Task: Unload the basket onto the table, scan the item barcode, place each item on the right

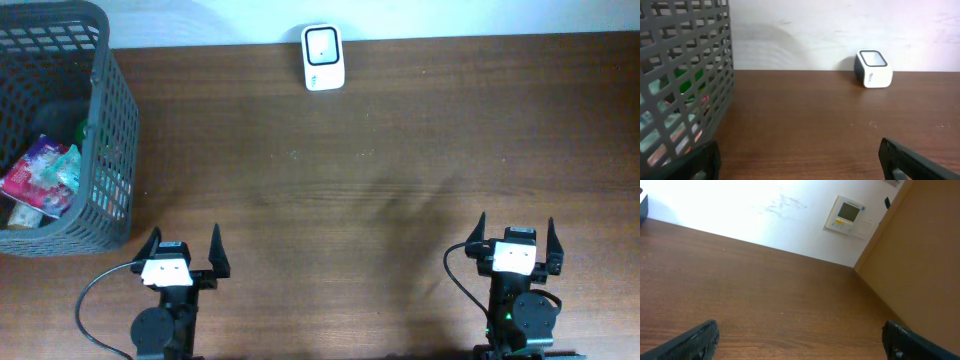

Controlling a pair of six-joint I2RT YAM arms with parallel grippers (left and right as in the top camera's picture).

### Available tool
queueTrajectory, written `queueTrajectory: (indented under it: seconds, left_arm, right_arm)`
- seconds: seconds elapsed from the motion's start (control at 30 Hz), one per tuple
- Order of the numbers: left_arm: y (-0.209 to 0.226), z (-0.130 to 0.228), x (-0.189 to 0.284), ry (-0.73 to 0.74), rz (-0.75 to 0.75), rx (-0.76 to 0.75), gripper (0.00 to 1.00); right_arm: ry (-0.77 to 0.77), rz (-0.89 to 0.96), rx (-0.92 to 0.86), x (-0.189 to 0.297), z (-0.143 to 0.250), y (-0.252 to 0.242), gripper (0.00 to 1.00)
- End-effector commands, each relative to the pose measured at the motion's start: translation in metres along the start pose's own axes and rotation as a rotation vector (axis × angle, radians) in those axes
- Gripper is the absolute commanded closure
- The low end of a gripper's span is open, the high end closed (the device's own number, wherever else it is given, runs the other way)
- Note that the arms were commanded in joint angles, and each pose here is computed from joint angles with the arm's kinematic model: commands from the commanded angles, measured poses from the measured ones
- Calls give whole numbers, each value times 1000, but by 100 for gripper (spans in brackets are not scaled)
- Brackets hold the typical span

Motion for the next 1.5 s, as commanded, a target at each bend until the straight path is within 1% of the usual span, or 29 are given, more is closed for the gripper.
queueTrajectory:
  seconds: [0.0,0.03,0.07,0.1,0.13,0.17,0.23,0.27,0.37,0.4,0.47,0.57,0.63,0.7,0.73,0.77,0.8,0.83,0.87,0.9,1.0,1.07,1.13,1.17,1.27,1.3,1.37,1.4,1.47]
  left_arm:
    - [-16,4,1,27,120,-12,1]
    - [-24,2,2,23,180,-15,1]
    - [-38,-6,6,-9,279,-24,1]
    - [-57,-23,13,-83,413,-37,1]
    - [-73,-47,25,-197,524,-52,1]
    - [-84,-72,39,-331,596,-67,1]
    - [-92,-128,75,-621,639,-40,1]
    - [-93,-154,90,-709,627,-25,1]
    - [-103,-216,112,-783,580,-28,1]
    - [-110,-243,117,-800,558,-68,1]
    - [-124,-269,115,-781,602,-96,1]
    - [-132,-290,96,-754,612,-100,1]
    - [-136,-309,80,-705,598,-88,1]
    - [-142,-335,50,-551,543,-79,1]
    - [-144,-348,28,-414,489,-103,1]
    - [-145,-361,1,-239,424,-128,1]
    - [-145,-365,-17,-120,389,-155,1]
    - [-143,-366,-32,-42,366,-191,1]
    - [-141,-366,-42,-14,346,-246,1]
    - [-134,-368,-61,16,291,-250,1]
    - [-96,-376,-109,59,69,-106,1]
    - [-63,-372,-134,97,-28,-47,1]
    - [-5,-365,-154,110,-218,78,1]
    - [19,-362,-158,112,-289,102,1]
    - [73,-353,-166,132,-429,126,1]
    - [97,-342,-170,165,-476,144,1]
    - [119,-321,-173,245,-527,174,1]
    - [136,-295,-177,347,-566,191,1]
    - [150,-262,-185,460,-596,223,0]
  right_arm:
    - [21,21,0,0,5,-2,2]
    - [21,21,0,0,5,-2,1]
    - [21,21,0,0,5,-2,1]
    - [21,21,0,0,5,-2,1]
    - [21,21,0,0,5,-2,1]
    - [21,21,0,0,5,-2,1]
    - [21,21,0,0,5,-2,1]
    - [21,21,0,0,5,-2,1]
    - [21,21,0,0,5,-2,1]
    - [21,21,0,0,5,-2,1]
    - [21,21,0,0,5,-2,1]
    - [21,21,0,0,5,-2,1]
    - [21,21,0,0,5,-2,1]
    - [21,21,0,0,5,-2,1]
    - [21,21,0,0,5,-2,1]
    - [21,21,0,0,5,-2,1]
    - [21,21,0,0,5,-2,1]
    - [21,21,0,0,5,-2,1]
    - [21,21,0,0,5,-2,1]
    - [21,21,0,0,5,-2,1]
    - [21,21,0,0,5,-2,1]
    - [21,21,0,0,5,-2,1]
    - [21,21,0,0,5,-2,1]
    - [21,21,0,0,5,-2,1]
    - [21,21,0,0,5,-2,1]
    - [21,21,0,0,5,-2,1]
    - [21,21,0,0,5,-2,1]
    - [21,21,0,0,5,-2,1]
    - [21,21,0,0,5,-2,1]
Point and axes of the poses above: each gripper's point midway between its finger pads, its own x axis back along the fingers, its own y axis along the line the jaws close on, z = x × y, the point moved 4 cm from there along x, back along the fingers, and after that the axes turned 14 degrees about x, right-handed, at the moved point
